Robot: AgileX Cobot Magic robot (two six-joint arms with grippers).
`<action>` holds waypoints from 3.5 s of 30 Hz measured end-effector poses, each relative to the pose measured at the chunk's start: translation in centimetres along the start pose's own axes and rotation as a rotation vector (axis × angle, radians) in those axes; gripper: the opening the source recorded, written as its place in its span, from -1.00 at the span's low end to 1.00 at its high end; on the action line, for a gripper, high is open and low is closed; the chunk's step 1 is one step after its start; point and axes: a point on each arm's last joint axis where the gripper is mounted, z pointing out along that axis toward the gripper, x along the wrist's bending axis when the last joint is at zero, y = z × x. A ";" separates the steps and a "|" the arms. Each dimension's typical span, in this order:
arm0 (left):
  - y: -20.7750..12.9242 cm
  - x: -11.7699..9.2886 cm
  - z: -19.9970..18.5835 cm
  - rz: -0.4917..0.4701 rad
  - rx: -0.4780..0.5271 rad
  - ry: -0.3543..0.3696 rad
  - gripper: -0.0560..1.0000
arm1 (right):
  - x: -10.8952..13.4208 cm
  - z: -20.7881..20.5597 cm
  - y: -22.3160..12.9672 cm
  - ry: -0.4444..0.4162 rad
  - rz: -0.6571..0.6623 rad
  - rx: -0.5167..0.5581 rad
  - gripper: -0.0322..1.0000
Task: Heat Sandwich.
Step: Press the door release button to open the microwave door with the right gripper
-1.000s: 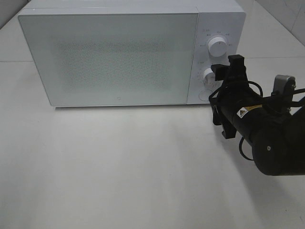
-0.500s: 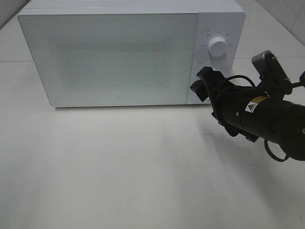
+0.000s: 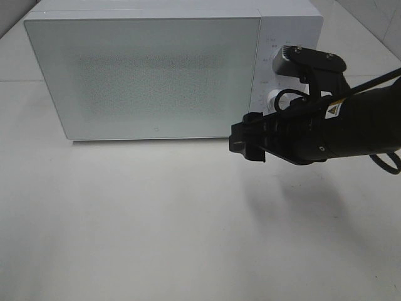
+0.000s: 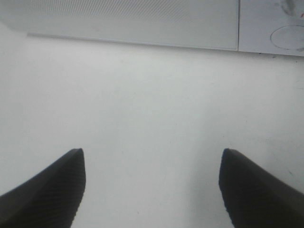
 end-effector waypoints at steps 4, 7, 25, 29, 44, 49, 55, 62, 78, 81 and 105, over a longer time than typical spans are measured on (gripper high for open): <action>0.0 0.0 0.0 0.000 0.000 0.000 0.98 | 0.3 -1.4 0.0 0.000 -0.133 0.071 0.54; 0.0 0.0 0.0 0.000 0.000 0.000 0.98 | 0.2 -2.7 -0.1 -0.011 -0.207 0.112 0.54; 0.0 0.0 0.0 0.000 0.000 0.000 0.98 | -1.0 -12.4 -1.5 -0.117 -0.390 0.168 0.54; 0.0 0.0 0.0 0.000 0.000 0.000 0.98 | -1.3 -14.3 -2.2 -0.130 -0.392 0.174 0.54; 0.0 0.0 0.0 0.000 0.000 0.000 0.98 | -3.4 -21.9 -6.2 -0.148 -0.338 -0.093 0.54; 0.0 0.0 0.0 0.000 0.000 0.000 0.98 | -4.5 -23.0 -8.0 -0.215 -0.264 -0.182 0.54; 0.0 0.0 0.0 0.000 0.000 0.000 0.98 | -5.2 -24.0 -10.1 -0.278 -0.199 -0.292 0.54; 0.0 0.0 0.0 0.000 0.000 0.000 0.98 | -5.2 -25.3 -11.4 -0.337 -0.152 -0.418 0.54; 0.0 0.0 0.0 0.000 0.000 0.000 0.98 | -5.1 -26.0 -12.7 -0.389 -0.110 -0.497 0.54; 0.0 0.0 0.0 0.000 0.000 0.000 0.98 | -5.1 -26.0 -12.8 -0.389 -0.106 -0.481 0.54; 0.0 0.0 0.0 0.000 0.000 0.001 0.98 | -5.4 -25.3 -13.9 -0.399 -0.079 -0.355 0.54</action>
